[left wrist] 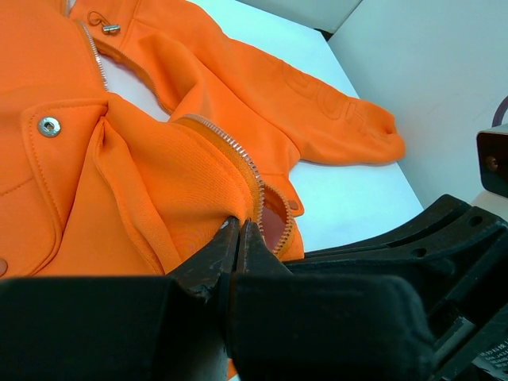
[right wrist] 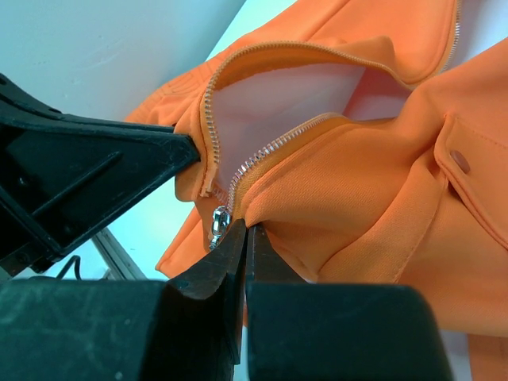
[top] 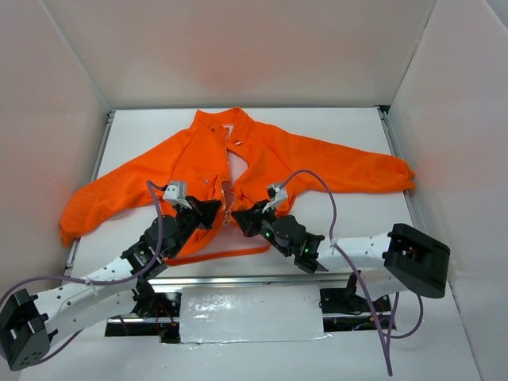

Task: Zip up the jacket

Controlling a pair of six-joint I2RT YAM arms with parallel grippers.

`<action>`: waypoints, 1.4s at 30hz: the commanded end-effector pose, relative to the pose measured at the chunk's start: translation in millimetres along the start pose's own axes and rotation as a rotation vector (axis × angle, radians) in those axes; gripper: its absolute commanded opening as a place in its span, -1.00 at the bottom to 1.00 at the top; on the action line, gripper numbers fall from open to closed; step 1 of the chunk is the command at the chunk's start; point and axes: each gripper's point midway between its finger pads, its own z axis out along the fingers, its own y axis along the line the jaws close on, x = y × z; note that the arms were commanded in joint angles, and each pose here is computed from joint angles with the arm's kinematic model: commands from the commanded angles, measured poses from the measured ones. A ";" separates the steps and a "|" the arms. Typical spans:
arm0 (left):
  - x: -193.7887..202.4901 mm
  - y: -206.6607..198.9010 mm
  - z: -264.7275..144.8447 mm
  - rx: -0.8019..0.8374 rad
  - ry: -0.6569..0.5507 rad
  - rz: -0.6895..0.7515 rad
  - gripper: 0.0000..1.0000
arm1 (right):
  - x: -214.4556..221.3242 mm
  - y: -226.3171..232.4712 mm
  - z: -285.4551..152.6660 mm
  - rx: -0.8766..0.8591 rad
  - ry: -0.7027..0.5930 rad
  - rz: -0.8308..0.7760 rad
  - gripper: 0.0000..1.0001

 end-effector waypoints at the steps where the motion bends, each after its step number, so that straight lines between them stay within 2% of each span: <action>1: -22.8 -14.2 2.6 0.033 -0.082 -0.023 -1.00 | -29.2 23.1 4.8 -0.014 -0.065 0.061 -1.00; 18: -21.3 -18.9 2.7 0.037 -0.085 0.023 -1.00 | -31.0 17.3 6.2 0.081 -0.051 0.081 -1.00; 42: -33.3 -25.2 4.3 0.041 -0.109 0.050 -1.00 | -21.7 23.1 -4.0 0.012 -0.016 0.082 -1.00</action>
